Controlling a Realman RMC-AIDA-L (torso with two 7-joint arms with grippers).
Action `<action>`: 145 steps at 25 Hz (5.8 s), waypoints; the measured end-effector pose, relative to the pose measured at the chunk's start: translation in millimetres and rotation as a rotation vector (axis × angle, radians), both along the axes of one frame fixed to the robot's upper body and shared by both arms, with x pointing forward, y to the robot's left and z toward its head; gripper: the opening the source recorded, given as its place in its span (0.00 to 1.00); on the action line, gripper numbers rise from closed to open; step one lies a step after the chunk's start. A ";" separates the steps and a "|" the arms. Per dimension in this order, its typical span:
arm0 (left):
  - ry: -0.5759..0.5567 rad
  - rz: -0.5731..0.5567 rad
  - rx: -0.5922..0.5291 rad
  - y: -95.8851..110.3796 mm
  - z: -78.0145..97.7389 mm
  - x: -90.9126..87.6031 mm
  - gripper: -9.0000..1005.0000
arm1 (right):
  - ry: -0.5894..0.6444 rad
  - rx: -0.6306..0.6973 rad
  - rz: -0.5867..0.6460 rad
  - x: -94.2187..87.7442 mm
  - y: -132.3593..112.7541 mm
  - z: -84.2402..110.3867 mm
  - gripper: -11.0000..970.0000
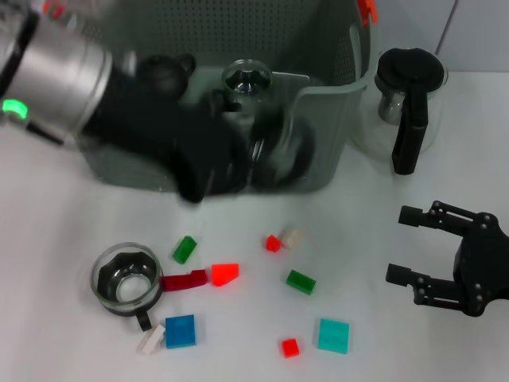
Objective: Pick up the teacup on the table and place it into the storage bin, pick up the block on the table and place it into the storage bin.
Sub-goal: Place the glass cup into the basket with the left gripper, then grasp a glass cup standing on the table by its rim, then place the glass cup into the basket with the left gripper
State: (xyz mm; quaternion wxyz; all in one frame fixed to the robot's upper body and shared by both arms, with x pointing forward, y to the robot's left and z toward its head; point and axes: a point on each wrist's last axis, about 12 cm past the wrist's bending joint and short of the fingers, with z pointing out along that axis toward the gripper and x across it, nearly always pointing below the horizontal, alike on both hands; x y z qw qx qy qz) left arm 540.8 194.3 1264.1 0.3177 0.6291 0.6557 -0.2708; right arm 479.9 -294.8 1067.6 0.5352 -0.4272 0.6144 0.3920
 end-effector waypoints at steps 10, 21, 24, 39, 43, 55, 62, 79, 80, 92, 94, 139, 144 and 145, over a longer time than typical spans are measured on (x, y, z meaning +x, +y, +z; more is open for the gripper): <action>-0.140 0.361 -0.014 -43.3 3.2 77.5 0.05 | 0.001 0.005 0.001 -0.2 1.9 -0.5 0.85; -0.230 0.620 0.158 -85.7 -66.4 149.3 0.05 | -0.002 0.013 0.010 0.9 5.6 0.2 0.85; -0.275 0.650 0.187 -84.0 -78.7 153.9 0.05 | -0.002 0.013 0.009 1.0 6.1 0.0 0.85; -0.366 0.607 0.320 -88.1 -122.0 147.2 0.06 | 0.007 0.013 0.003 1.0 6.9 -2.2 0.85; -0.347 0.602 0.326 -90.8 -120.3 146.2 0.06 | 0.011 0.011 0.002 -0.3 6.4 -3.3 0.85; -0.359 0.595 0.351 -102.6 -108.1 142.6 0.29 | 0.034 -0.005 0.014 -3.6 5.8 -7.4 0.85; -0.292 0.703 0.047 -57.3 -40.2 112.2 0.40 | 0.032 -0.005 0.016 -3.4 4.2 -6.2 0.85; 0.079 0.375 -0.127 107.2 -77.5 -27.0 0.44 | 0.011 -0.001 0.033 5.0 8.1 -0.4 0.85; 0.102 0.375 -0.099 108.6 -81.9 -29.5 0.44 | 0.012 -0.002 0.033 5.0 7.9 -0.4 0.85; 0.186 0.515 0.172 109.6 -103.4 -15.1 0.42 | 0.015 -0.007 0.026 4.7 7.0 -1.6 0.85; 0.191 0.531 0.195 107.6 -106.7 -9.1 0.42 | 0.017 -0.007 0.023 4.1 6.6 -2.0 0.85; 0.276 0.505 0.351 84.7 -141.1 11.8 0.05 | 0.017 -0.012 -0.002 3.8 4.2 -3.9 0.85; 0.310 0.392 0.094 102.2 -104.1 7.0 0.05 | 0.017 -0.012 -0.001 3.8 4.2 -3.8 0.85; 0.305 0.366 0.033 103.7 -96.3 6.0 0.05 | 0.017 -0.012 -0.001 3.8 4.2 -3.8 0.85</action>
